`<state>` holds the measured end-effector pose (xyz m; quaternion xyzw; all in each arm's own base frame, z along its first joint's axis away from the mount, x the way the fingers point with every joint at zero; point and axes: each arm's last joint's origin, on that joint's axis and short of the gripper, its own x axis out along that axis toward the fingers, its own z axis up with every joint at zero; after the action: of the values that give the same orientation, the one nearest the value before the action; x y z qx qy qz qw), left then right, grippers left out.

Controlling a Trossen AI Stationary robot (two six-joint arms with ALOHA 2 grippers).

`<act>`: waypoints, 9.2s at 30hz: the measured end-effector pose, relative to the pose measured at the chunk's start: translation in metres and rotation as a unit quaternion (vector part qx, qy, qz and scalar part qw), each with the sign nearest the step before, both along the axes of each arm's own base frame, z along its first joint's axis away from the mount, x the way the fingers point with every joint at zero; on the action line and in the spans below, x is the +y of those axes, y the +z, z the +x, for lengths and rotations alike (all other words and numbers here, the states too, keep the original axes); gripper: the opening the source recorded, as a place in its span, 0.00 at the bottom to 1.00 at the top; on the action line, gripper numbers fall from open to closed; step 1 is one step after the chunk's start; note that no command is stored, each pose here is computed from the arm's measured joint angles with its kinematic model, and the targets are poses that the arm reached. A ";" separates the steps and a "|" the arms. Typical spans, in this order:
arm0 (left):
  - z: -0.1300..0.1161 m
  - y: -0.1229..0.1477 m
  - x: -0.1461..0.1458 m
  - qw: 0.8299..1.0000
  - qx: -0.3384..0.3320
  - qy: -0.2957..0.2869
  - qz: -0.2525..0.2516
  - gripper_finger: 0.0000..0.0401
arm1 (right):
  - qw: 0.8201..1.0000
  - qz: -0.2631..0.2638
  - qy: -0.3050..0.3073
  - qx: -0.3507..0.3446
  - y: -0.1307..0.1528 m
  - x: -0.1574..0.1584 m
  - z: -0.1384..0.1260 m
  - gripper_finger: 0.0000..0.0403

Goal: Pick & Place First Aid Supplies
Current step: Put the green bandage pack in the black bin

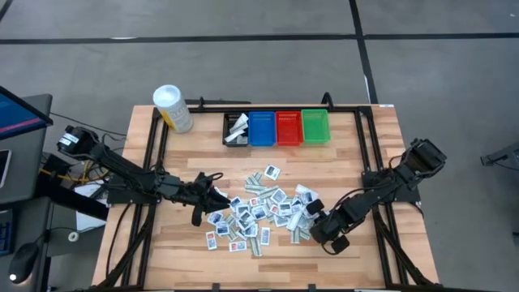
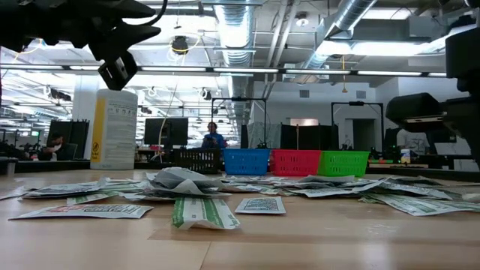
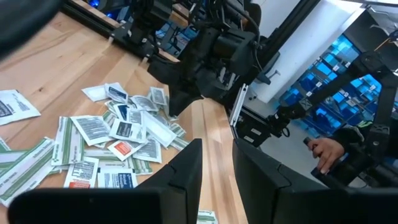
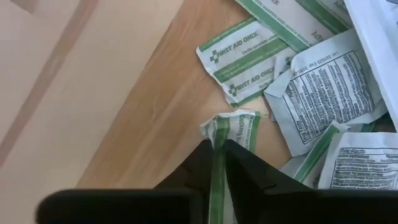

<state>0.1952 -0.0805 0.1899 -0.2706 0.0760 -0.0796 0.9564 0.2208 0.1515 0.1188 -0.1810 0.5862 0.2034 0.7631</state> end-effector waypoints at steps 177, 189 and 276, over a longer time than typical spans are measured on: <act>0.049 0.063 0.002 0.976 -0.161 0.032 0.145 0.02 | 0.808 0.338 -0.006 -0.483 0.215 -0.108 0.161 0.16; 0.049 0.063 0.002 0.976 -0.161 0.033 0.145 0.02 | 0.823 0.330 -0.034 -0.461 0.209 -0.123 0.162 0.42; 0.032 -0.039 0.245 0.959 0.143 0.242 -0.024 0.31 | 0.883 0.170 -0.355 -0.253 0.149 -0.165 0.144 0.46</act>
<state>0.2275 0.1645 0.1510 -0.3124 0.1420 0.1923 0.9194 0.3645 -0.0136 0.2682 0.1267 0.3542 -0.0375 0.9258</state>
